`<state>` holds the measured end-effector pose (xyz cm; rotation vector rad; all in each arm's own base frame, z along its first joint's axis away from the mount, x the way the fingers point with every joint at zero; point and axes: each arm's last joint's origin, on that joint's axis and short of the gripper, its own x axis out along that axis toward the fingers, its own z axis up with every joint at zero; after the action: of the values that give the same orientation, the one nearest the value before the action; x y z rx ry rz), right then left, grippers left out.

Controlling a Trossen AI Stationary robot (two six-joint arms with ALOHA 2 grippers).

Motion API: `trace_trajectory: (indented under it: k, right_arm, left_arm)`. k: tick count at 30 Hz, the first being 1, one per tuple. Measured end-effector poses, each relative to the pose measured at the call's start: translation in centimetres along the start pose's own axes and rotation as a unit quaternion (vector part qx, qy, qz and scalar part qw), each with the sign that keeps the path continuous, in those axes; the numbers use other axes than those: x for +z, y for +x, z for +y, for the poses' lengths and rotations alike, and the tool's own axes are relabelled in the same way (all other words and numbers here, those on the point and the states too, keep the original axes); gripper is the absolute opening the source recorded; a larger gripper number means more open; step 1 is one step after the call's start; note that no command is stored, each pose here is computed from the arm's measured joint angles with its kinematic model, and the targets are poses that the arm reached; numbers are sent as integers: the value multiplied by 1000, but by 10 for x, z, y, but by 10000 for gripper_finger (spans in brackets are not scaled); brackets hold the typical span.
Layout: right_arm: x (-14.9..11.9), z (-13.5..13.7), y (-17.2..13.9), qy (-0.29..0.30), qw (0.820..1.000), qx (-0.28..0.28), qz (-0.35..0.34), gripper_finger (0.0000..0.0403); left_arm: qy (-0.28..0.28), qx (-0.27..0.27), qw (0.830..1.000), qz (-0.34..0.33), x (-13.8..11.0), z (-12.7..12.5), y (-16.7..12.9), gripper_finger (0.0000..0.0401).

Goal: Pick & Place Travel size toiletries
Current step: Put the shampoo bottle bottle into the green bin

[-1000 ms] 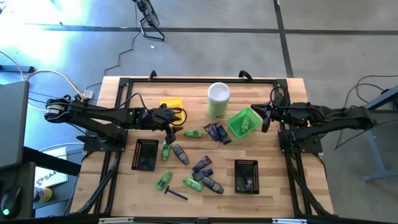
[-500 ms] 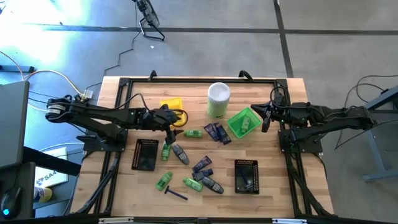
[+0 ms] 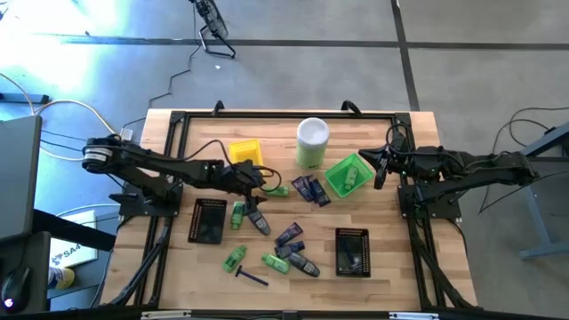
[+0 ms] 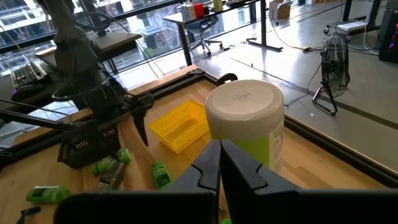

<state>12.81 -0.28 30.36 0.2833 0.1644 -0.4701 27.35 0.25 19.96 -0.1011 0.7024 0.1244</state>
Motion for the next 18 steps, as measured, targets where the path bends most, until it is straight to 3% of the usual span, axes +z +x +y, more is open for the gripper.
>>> trace_trajectory:
  k: [6,11,18]
  right_arm:
    - [-1,0,0,-2,1000,-1,2,5]
    - [-2,-1,0,-5,1000,-3,8,5]
    - [-5,-2,0,-14,1000,-8,23,5]
  left_arm:
    - [-3,4,1000,23,-7,2,14,292]
    - [-41,21,998,37,-11,12,24,292]
    - [-60,28,998,17,-10,18,39,292]
